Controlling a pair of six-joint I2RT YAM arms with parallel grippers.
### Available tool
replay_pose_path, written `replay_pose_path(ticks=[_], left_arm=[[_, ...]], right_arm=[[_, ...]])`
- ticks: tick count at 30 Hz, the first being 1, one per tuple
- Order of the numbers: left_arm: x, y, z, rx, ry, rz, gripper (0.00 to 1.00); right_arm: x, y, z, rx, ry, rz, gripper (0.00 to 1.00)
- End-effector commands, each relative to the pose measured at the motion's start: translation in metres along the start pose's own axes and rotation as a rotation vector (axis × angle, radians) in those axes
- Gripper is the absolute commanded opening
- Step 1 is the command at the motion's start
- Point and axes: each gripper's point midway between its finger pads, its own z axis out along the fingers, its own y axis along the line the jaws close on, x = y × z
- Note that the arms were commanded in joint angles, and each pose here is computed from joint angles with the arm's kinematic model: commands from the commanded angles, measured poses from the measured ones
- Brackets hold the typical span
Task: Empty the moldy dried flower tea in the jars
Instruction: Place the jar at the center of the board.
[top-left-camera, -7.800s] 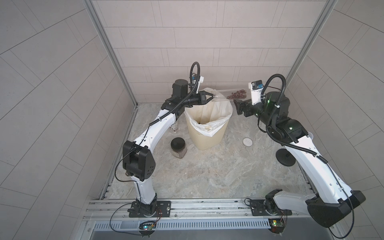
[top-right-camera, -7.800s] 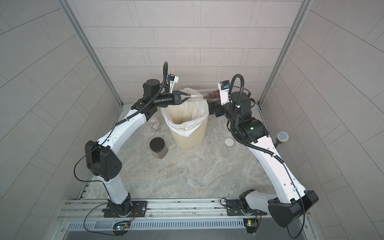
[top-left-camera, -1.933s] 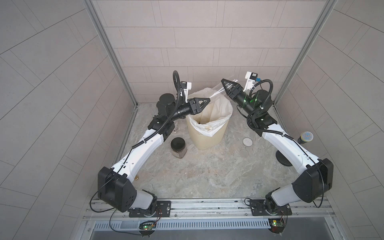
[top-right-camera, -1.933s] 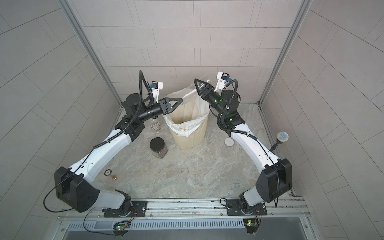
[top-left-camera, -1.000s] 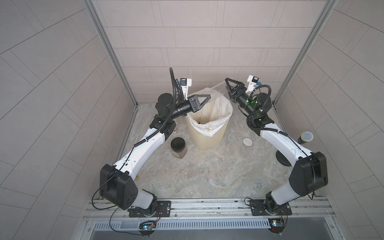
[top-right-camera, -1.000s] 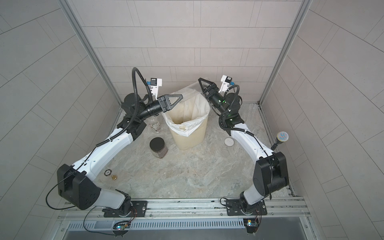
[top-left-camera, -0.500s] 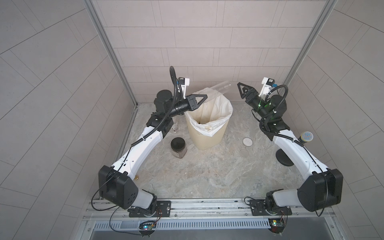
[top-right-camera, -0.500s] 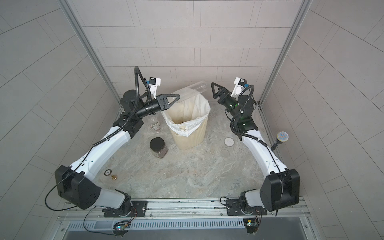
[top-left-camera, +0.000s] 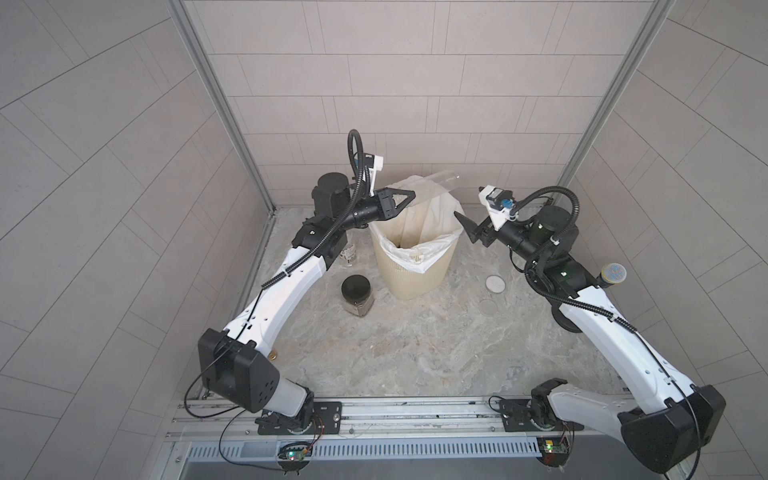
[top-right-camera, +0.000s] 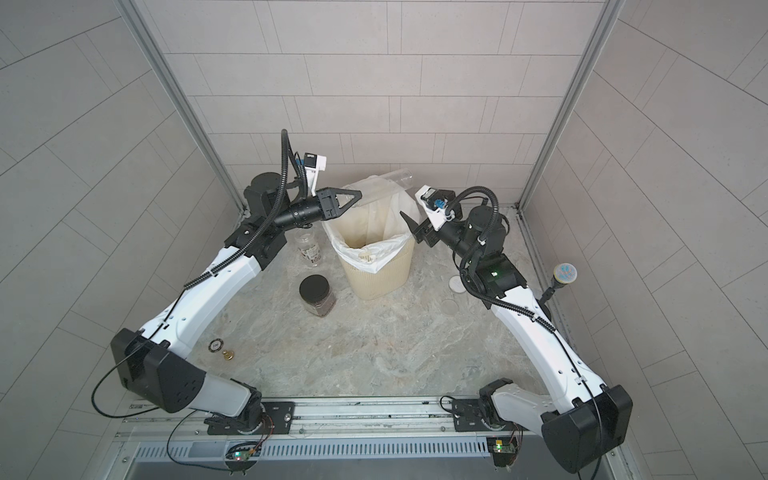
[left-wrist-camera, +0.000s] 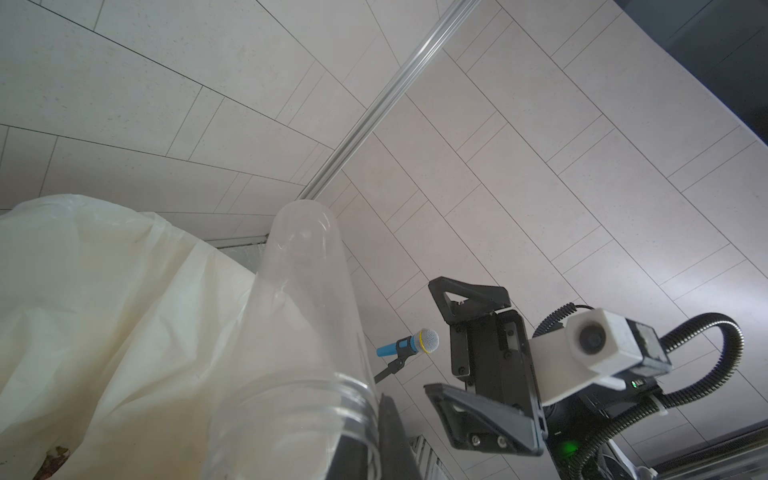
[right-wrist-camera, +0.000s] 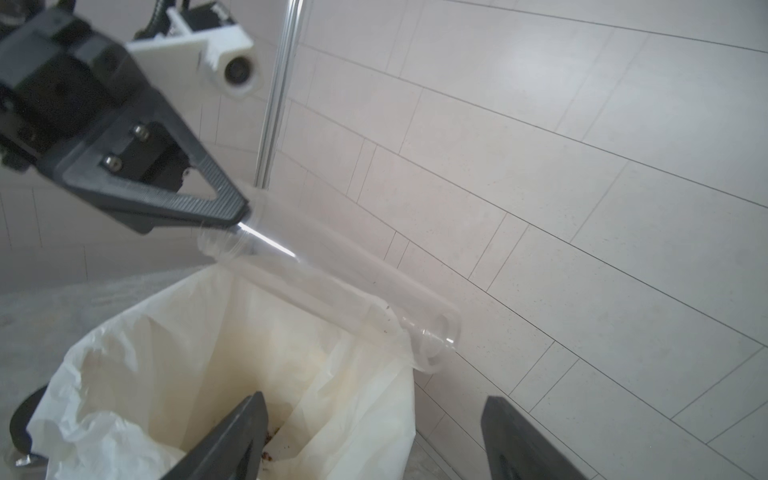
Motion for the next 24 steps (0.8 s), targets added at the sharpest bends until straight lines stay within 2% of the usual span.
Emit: replay_pose_path(ticks=[1,4,8,13,18,24], left_arm=[[-0.004,-0.014,0.001,0.023,0.013,0.062,0.03],[0.000,-0.016,0.002,0.019,0.033,0.067,0.03],[0.006,-0.016,0.003,0.012,0.048,0.073,0.03],[0.008,-0.019,0.004,0.016,0.054,0.072,0.02],[0.010,-0.020,0.006,0.020,0.060,0.065,0.02],[0.014,-0.020,0.009,0.024,0.070,0.061,0.02]], right_arm=[[0.009,0.018,0.002,-0.050,0.049,-0.334,0.87],[0.017,0.032,0.011,-0.077,0.087,-0.470,0.88],[0.021,0.032,0.027,-0.031,0.118,-0.607,0.89],[0.012,0.028,0.042,0.005,0.096,-0.652,0.88],[0.004,0.029,0.057,0.050,0.062,-0.689,0.80],[-0.002,0.032,0.070,0.063,0.050,-0.725,0.76]])
